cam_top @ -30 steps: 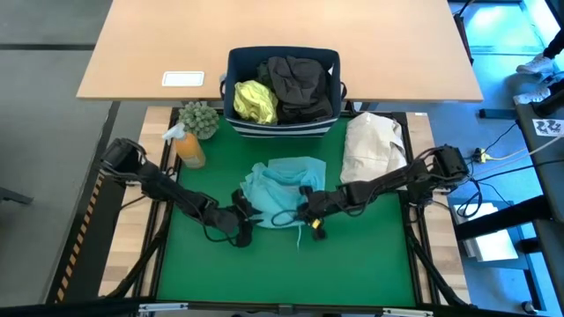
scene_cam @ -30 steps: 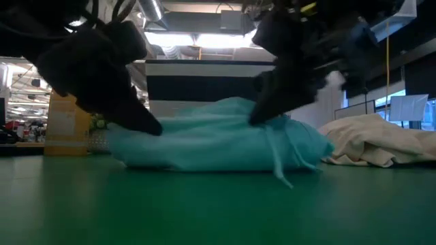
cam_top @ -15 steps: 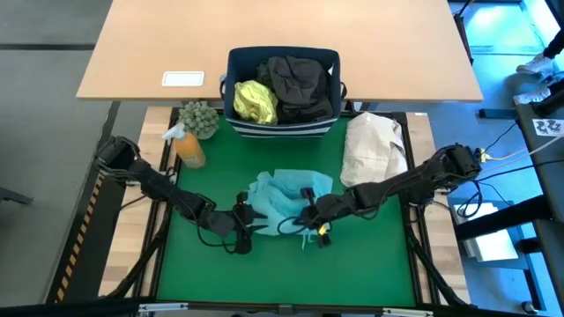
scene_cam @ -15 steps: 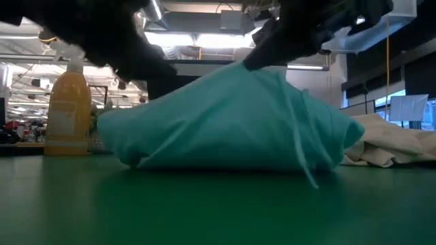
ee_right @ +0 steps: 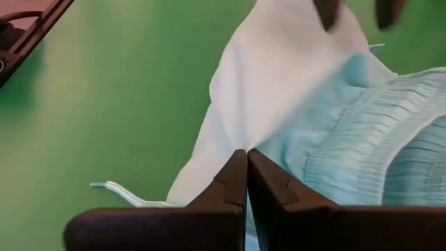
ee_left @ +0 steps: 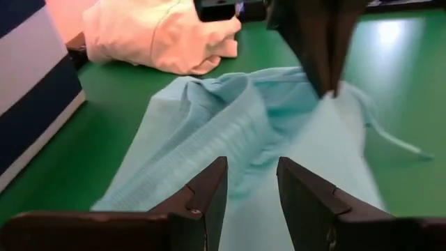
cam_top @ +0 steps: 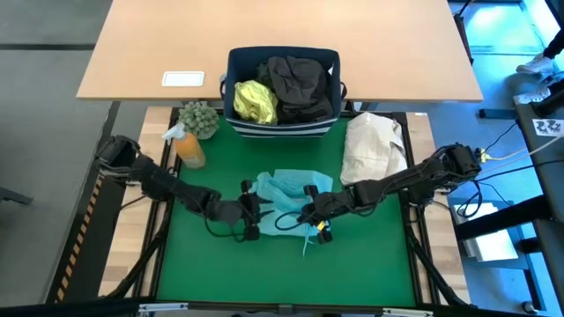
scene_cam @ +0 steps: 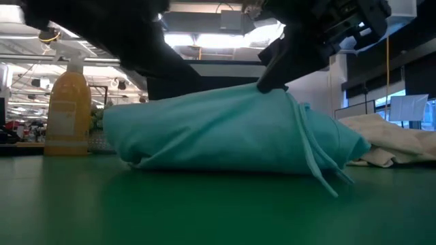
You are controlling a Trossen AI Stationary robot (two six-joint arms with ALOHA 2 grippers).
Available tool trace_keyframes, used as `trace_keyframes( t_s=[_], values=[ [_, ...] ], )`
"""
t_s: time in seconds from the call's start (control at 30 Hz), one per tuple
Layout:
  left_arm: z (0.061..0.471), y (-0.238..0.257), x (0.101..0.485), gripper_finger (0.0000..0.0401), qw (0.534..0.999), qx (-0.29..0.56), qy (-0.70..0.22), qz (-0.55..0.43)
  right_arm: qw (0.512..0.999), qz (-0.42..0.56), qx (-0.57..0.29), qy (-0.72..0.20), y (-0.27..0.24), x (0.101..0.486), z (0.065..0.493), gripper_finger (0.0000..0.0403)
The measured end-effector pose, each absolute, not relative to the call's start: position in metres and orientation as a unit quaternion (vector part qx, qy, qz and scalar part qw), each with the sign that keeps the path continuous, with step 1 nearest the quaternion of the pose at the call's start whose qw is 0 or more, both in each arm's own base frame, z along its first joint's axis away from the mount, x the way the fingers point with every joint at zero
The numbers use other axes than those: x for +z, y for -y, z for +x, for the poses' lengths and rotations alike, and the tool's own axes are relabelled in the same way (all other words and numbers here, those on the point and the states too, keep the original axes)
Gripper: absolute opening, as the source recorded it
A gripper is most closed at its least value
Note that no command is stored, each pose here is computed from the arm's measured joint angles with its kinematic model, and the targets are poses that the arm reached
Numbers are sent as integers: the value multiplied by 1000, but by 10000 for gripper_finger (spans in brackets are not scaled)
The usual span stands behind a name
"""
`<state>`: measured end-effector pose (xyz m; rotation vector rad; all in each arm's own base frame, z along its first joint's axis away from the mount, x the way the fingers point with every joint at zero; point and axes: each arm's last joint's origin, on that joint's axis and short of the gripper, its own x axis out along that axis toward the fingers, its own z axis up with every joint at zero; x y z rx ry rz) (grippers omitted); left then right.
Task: Fold laundry
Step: Fold the blue shorts
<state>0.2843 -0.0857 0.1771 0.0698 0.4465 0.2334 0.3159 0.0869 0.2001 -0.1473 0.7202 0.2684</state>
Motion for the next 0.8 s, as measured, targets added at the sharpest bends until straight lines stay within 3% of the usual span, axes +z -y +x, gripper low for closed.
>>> trace_keyframes(
  t_s=[0.5,0.8],
  values=[
    [319,19,209,158,950,-2,-296,102,926,-70,130,-347,-87,201,316,10],
    [321,-15,204,161,944,-85,-310,78,928,-71,130,-341,-87,202,317,10]
  ],
)
